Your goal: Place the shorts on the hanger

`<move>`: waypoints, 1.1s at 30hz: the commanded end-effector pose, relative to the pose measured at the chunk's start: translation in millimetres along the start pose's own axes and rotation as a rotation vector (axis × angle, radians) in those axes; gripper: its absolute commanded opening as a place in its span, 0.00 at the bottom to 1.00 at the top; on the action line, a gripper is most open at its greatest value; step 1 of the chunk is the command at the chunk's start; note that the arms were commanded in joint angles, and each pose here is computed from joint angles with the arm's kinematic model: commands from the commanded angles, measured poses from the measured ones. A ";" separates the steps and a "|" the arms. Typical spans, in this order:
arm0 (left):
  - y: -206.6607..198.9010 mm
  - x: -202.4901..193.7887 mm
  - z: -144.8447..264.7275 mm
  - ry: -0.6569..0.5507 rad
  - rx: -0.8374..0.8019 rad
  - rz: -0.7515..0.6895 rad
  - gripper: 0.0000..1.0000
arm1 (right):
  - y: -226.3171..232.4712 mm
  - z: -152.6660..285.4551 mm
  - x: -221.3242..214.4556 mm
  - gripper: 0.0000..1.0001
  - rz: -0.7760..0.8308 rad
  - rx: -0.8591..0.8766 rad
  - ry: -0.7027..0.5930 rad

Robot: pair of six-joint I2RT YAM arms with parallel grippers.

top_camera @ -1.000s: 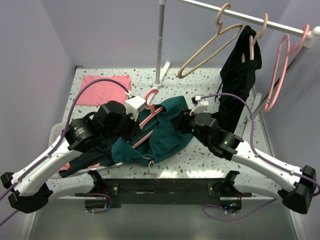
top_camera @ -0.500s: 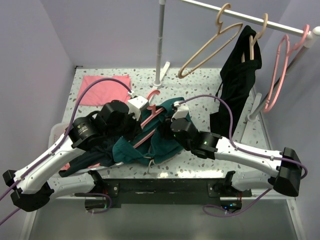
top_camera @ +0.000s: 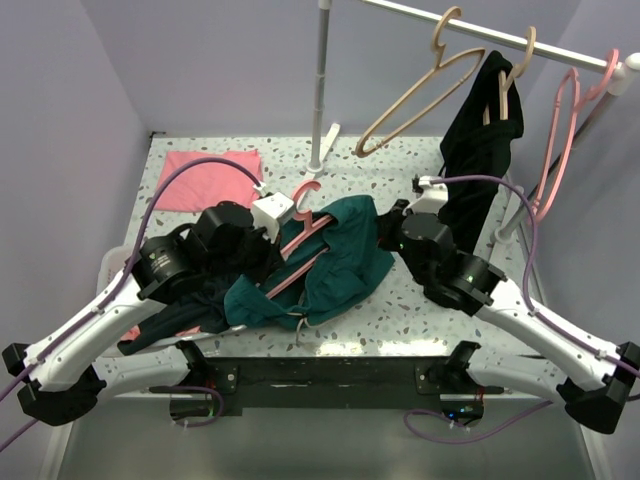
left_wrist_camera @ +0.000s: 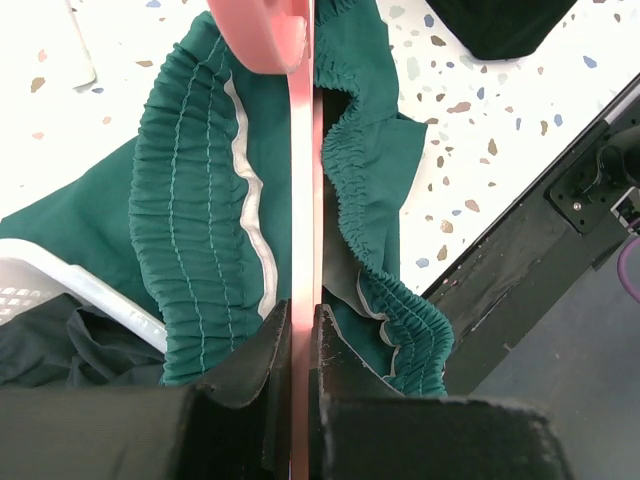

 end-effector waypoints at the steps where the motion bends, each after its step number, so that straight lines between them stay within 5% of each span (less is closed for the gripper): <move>1: 0.0 21.5 6.8 -0.110 -0.012 -0.020 0.00 | 22.7 1.3 -26.7 0.32 0.016 0.177 0.170; 4: -0.5 23.6 4.3 -0.106 -0.017 -0.020 0.00 | 35.2 -2.0 -47.2 0.52 0.018 0.201 0.192; 7: -1.3 22.8 0.7 -0.094 -0.021 -0.021 0.00 | 46.8 -1.4 -57.9 0.62 0.032 0.212 0.193; 13: -1.0 22.7 2.1 -0.097 -0.018 -0.020 0.00 | 48.5 -15.9 -67.2 0.59 0.041 0.145 0.163; 18: -0.6 22.6 2.8 -0.095 -0.015 -0.020 0.00 | 40.7 -26.9 -77.3 0.47 0.081 0.063 0.166; 23: 1.4 22.9 4.7 -0.105 0.002 -0.018 0.00 | 25.9 -21.1 -65.6 0.02 0.128 -0.012 0.139; 29: -3.2 15.4 -1.5 -0.090 -0.034 -0.019 0.00 | -14.3 -5.1 7.6 0.00 0.102 -0.123 -0.011; 33: -8.2 14.4 -8.5 -0.082 -0.065 -0.025 0.00 | -17.6 -6.0 24.0 0.00 0.119 -0.126 -0.003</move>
Point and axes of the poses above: each gripper's point midway between its finger pads, its own z axis back along the fingers, its own y axis along the line the jaws close on, x = y × z, the point moved 6 cm from there along z, back along the fingers, and after that the axes turned 14 degrees about -z, right-handed, at the moved point
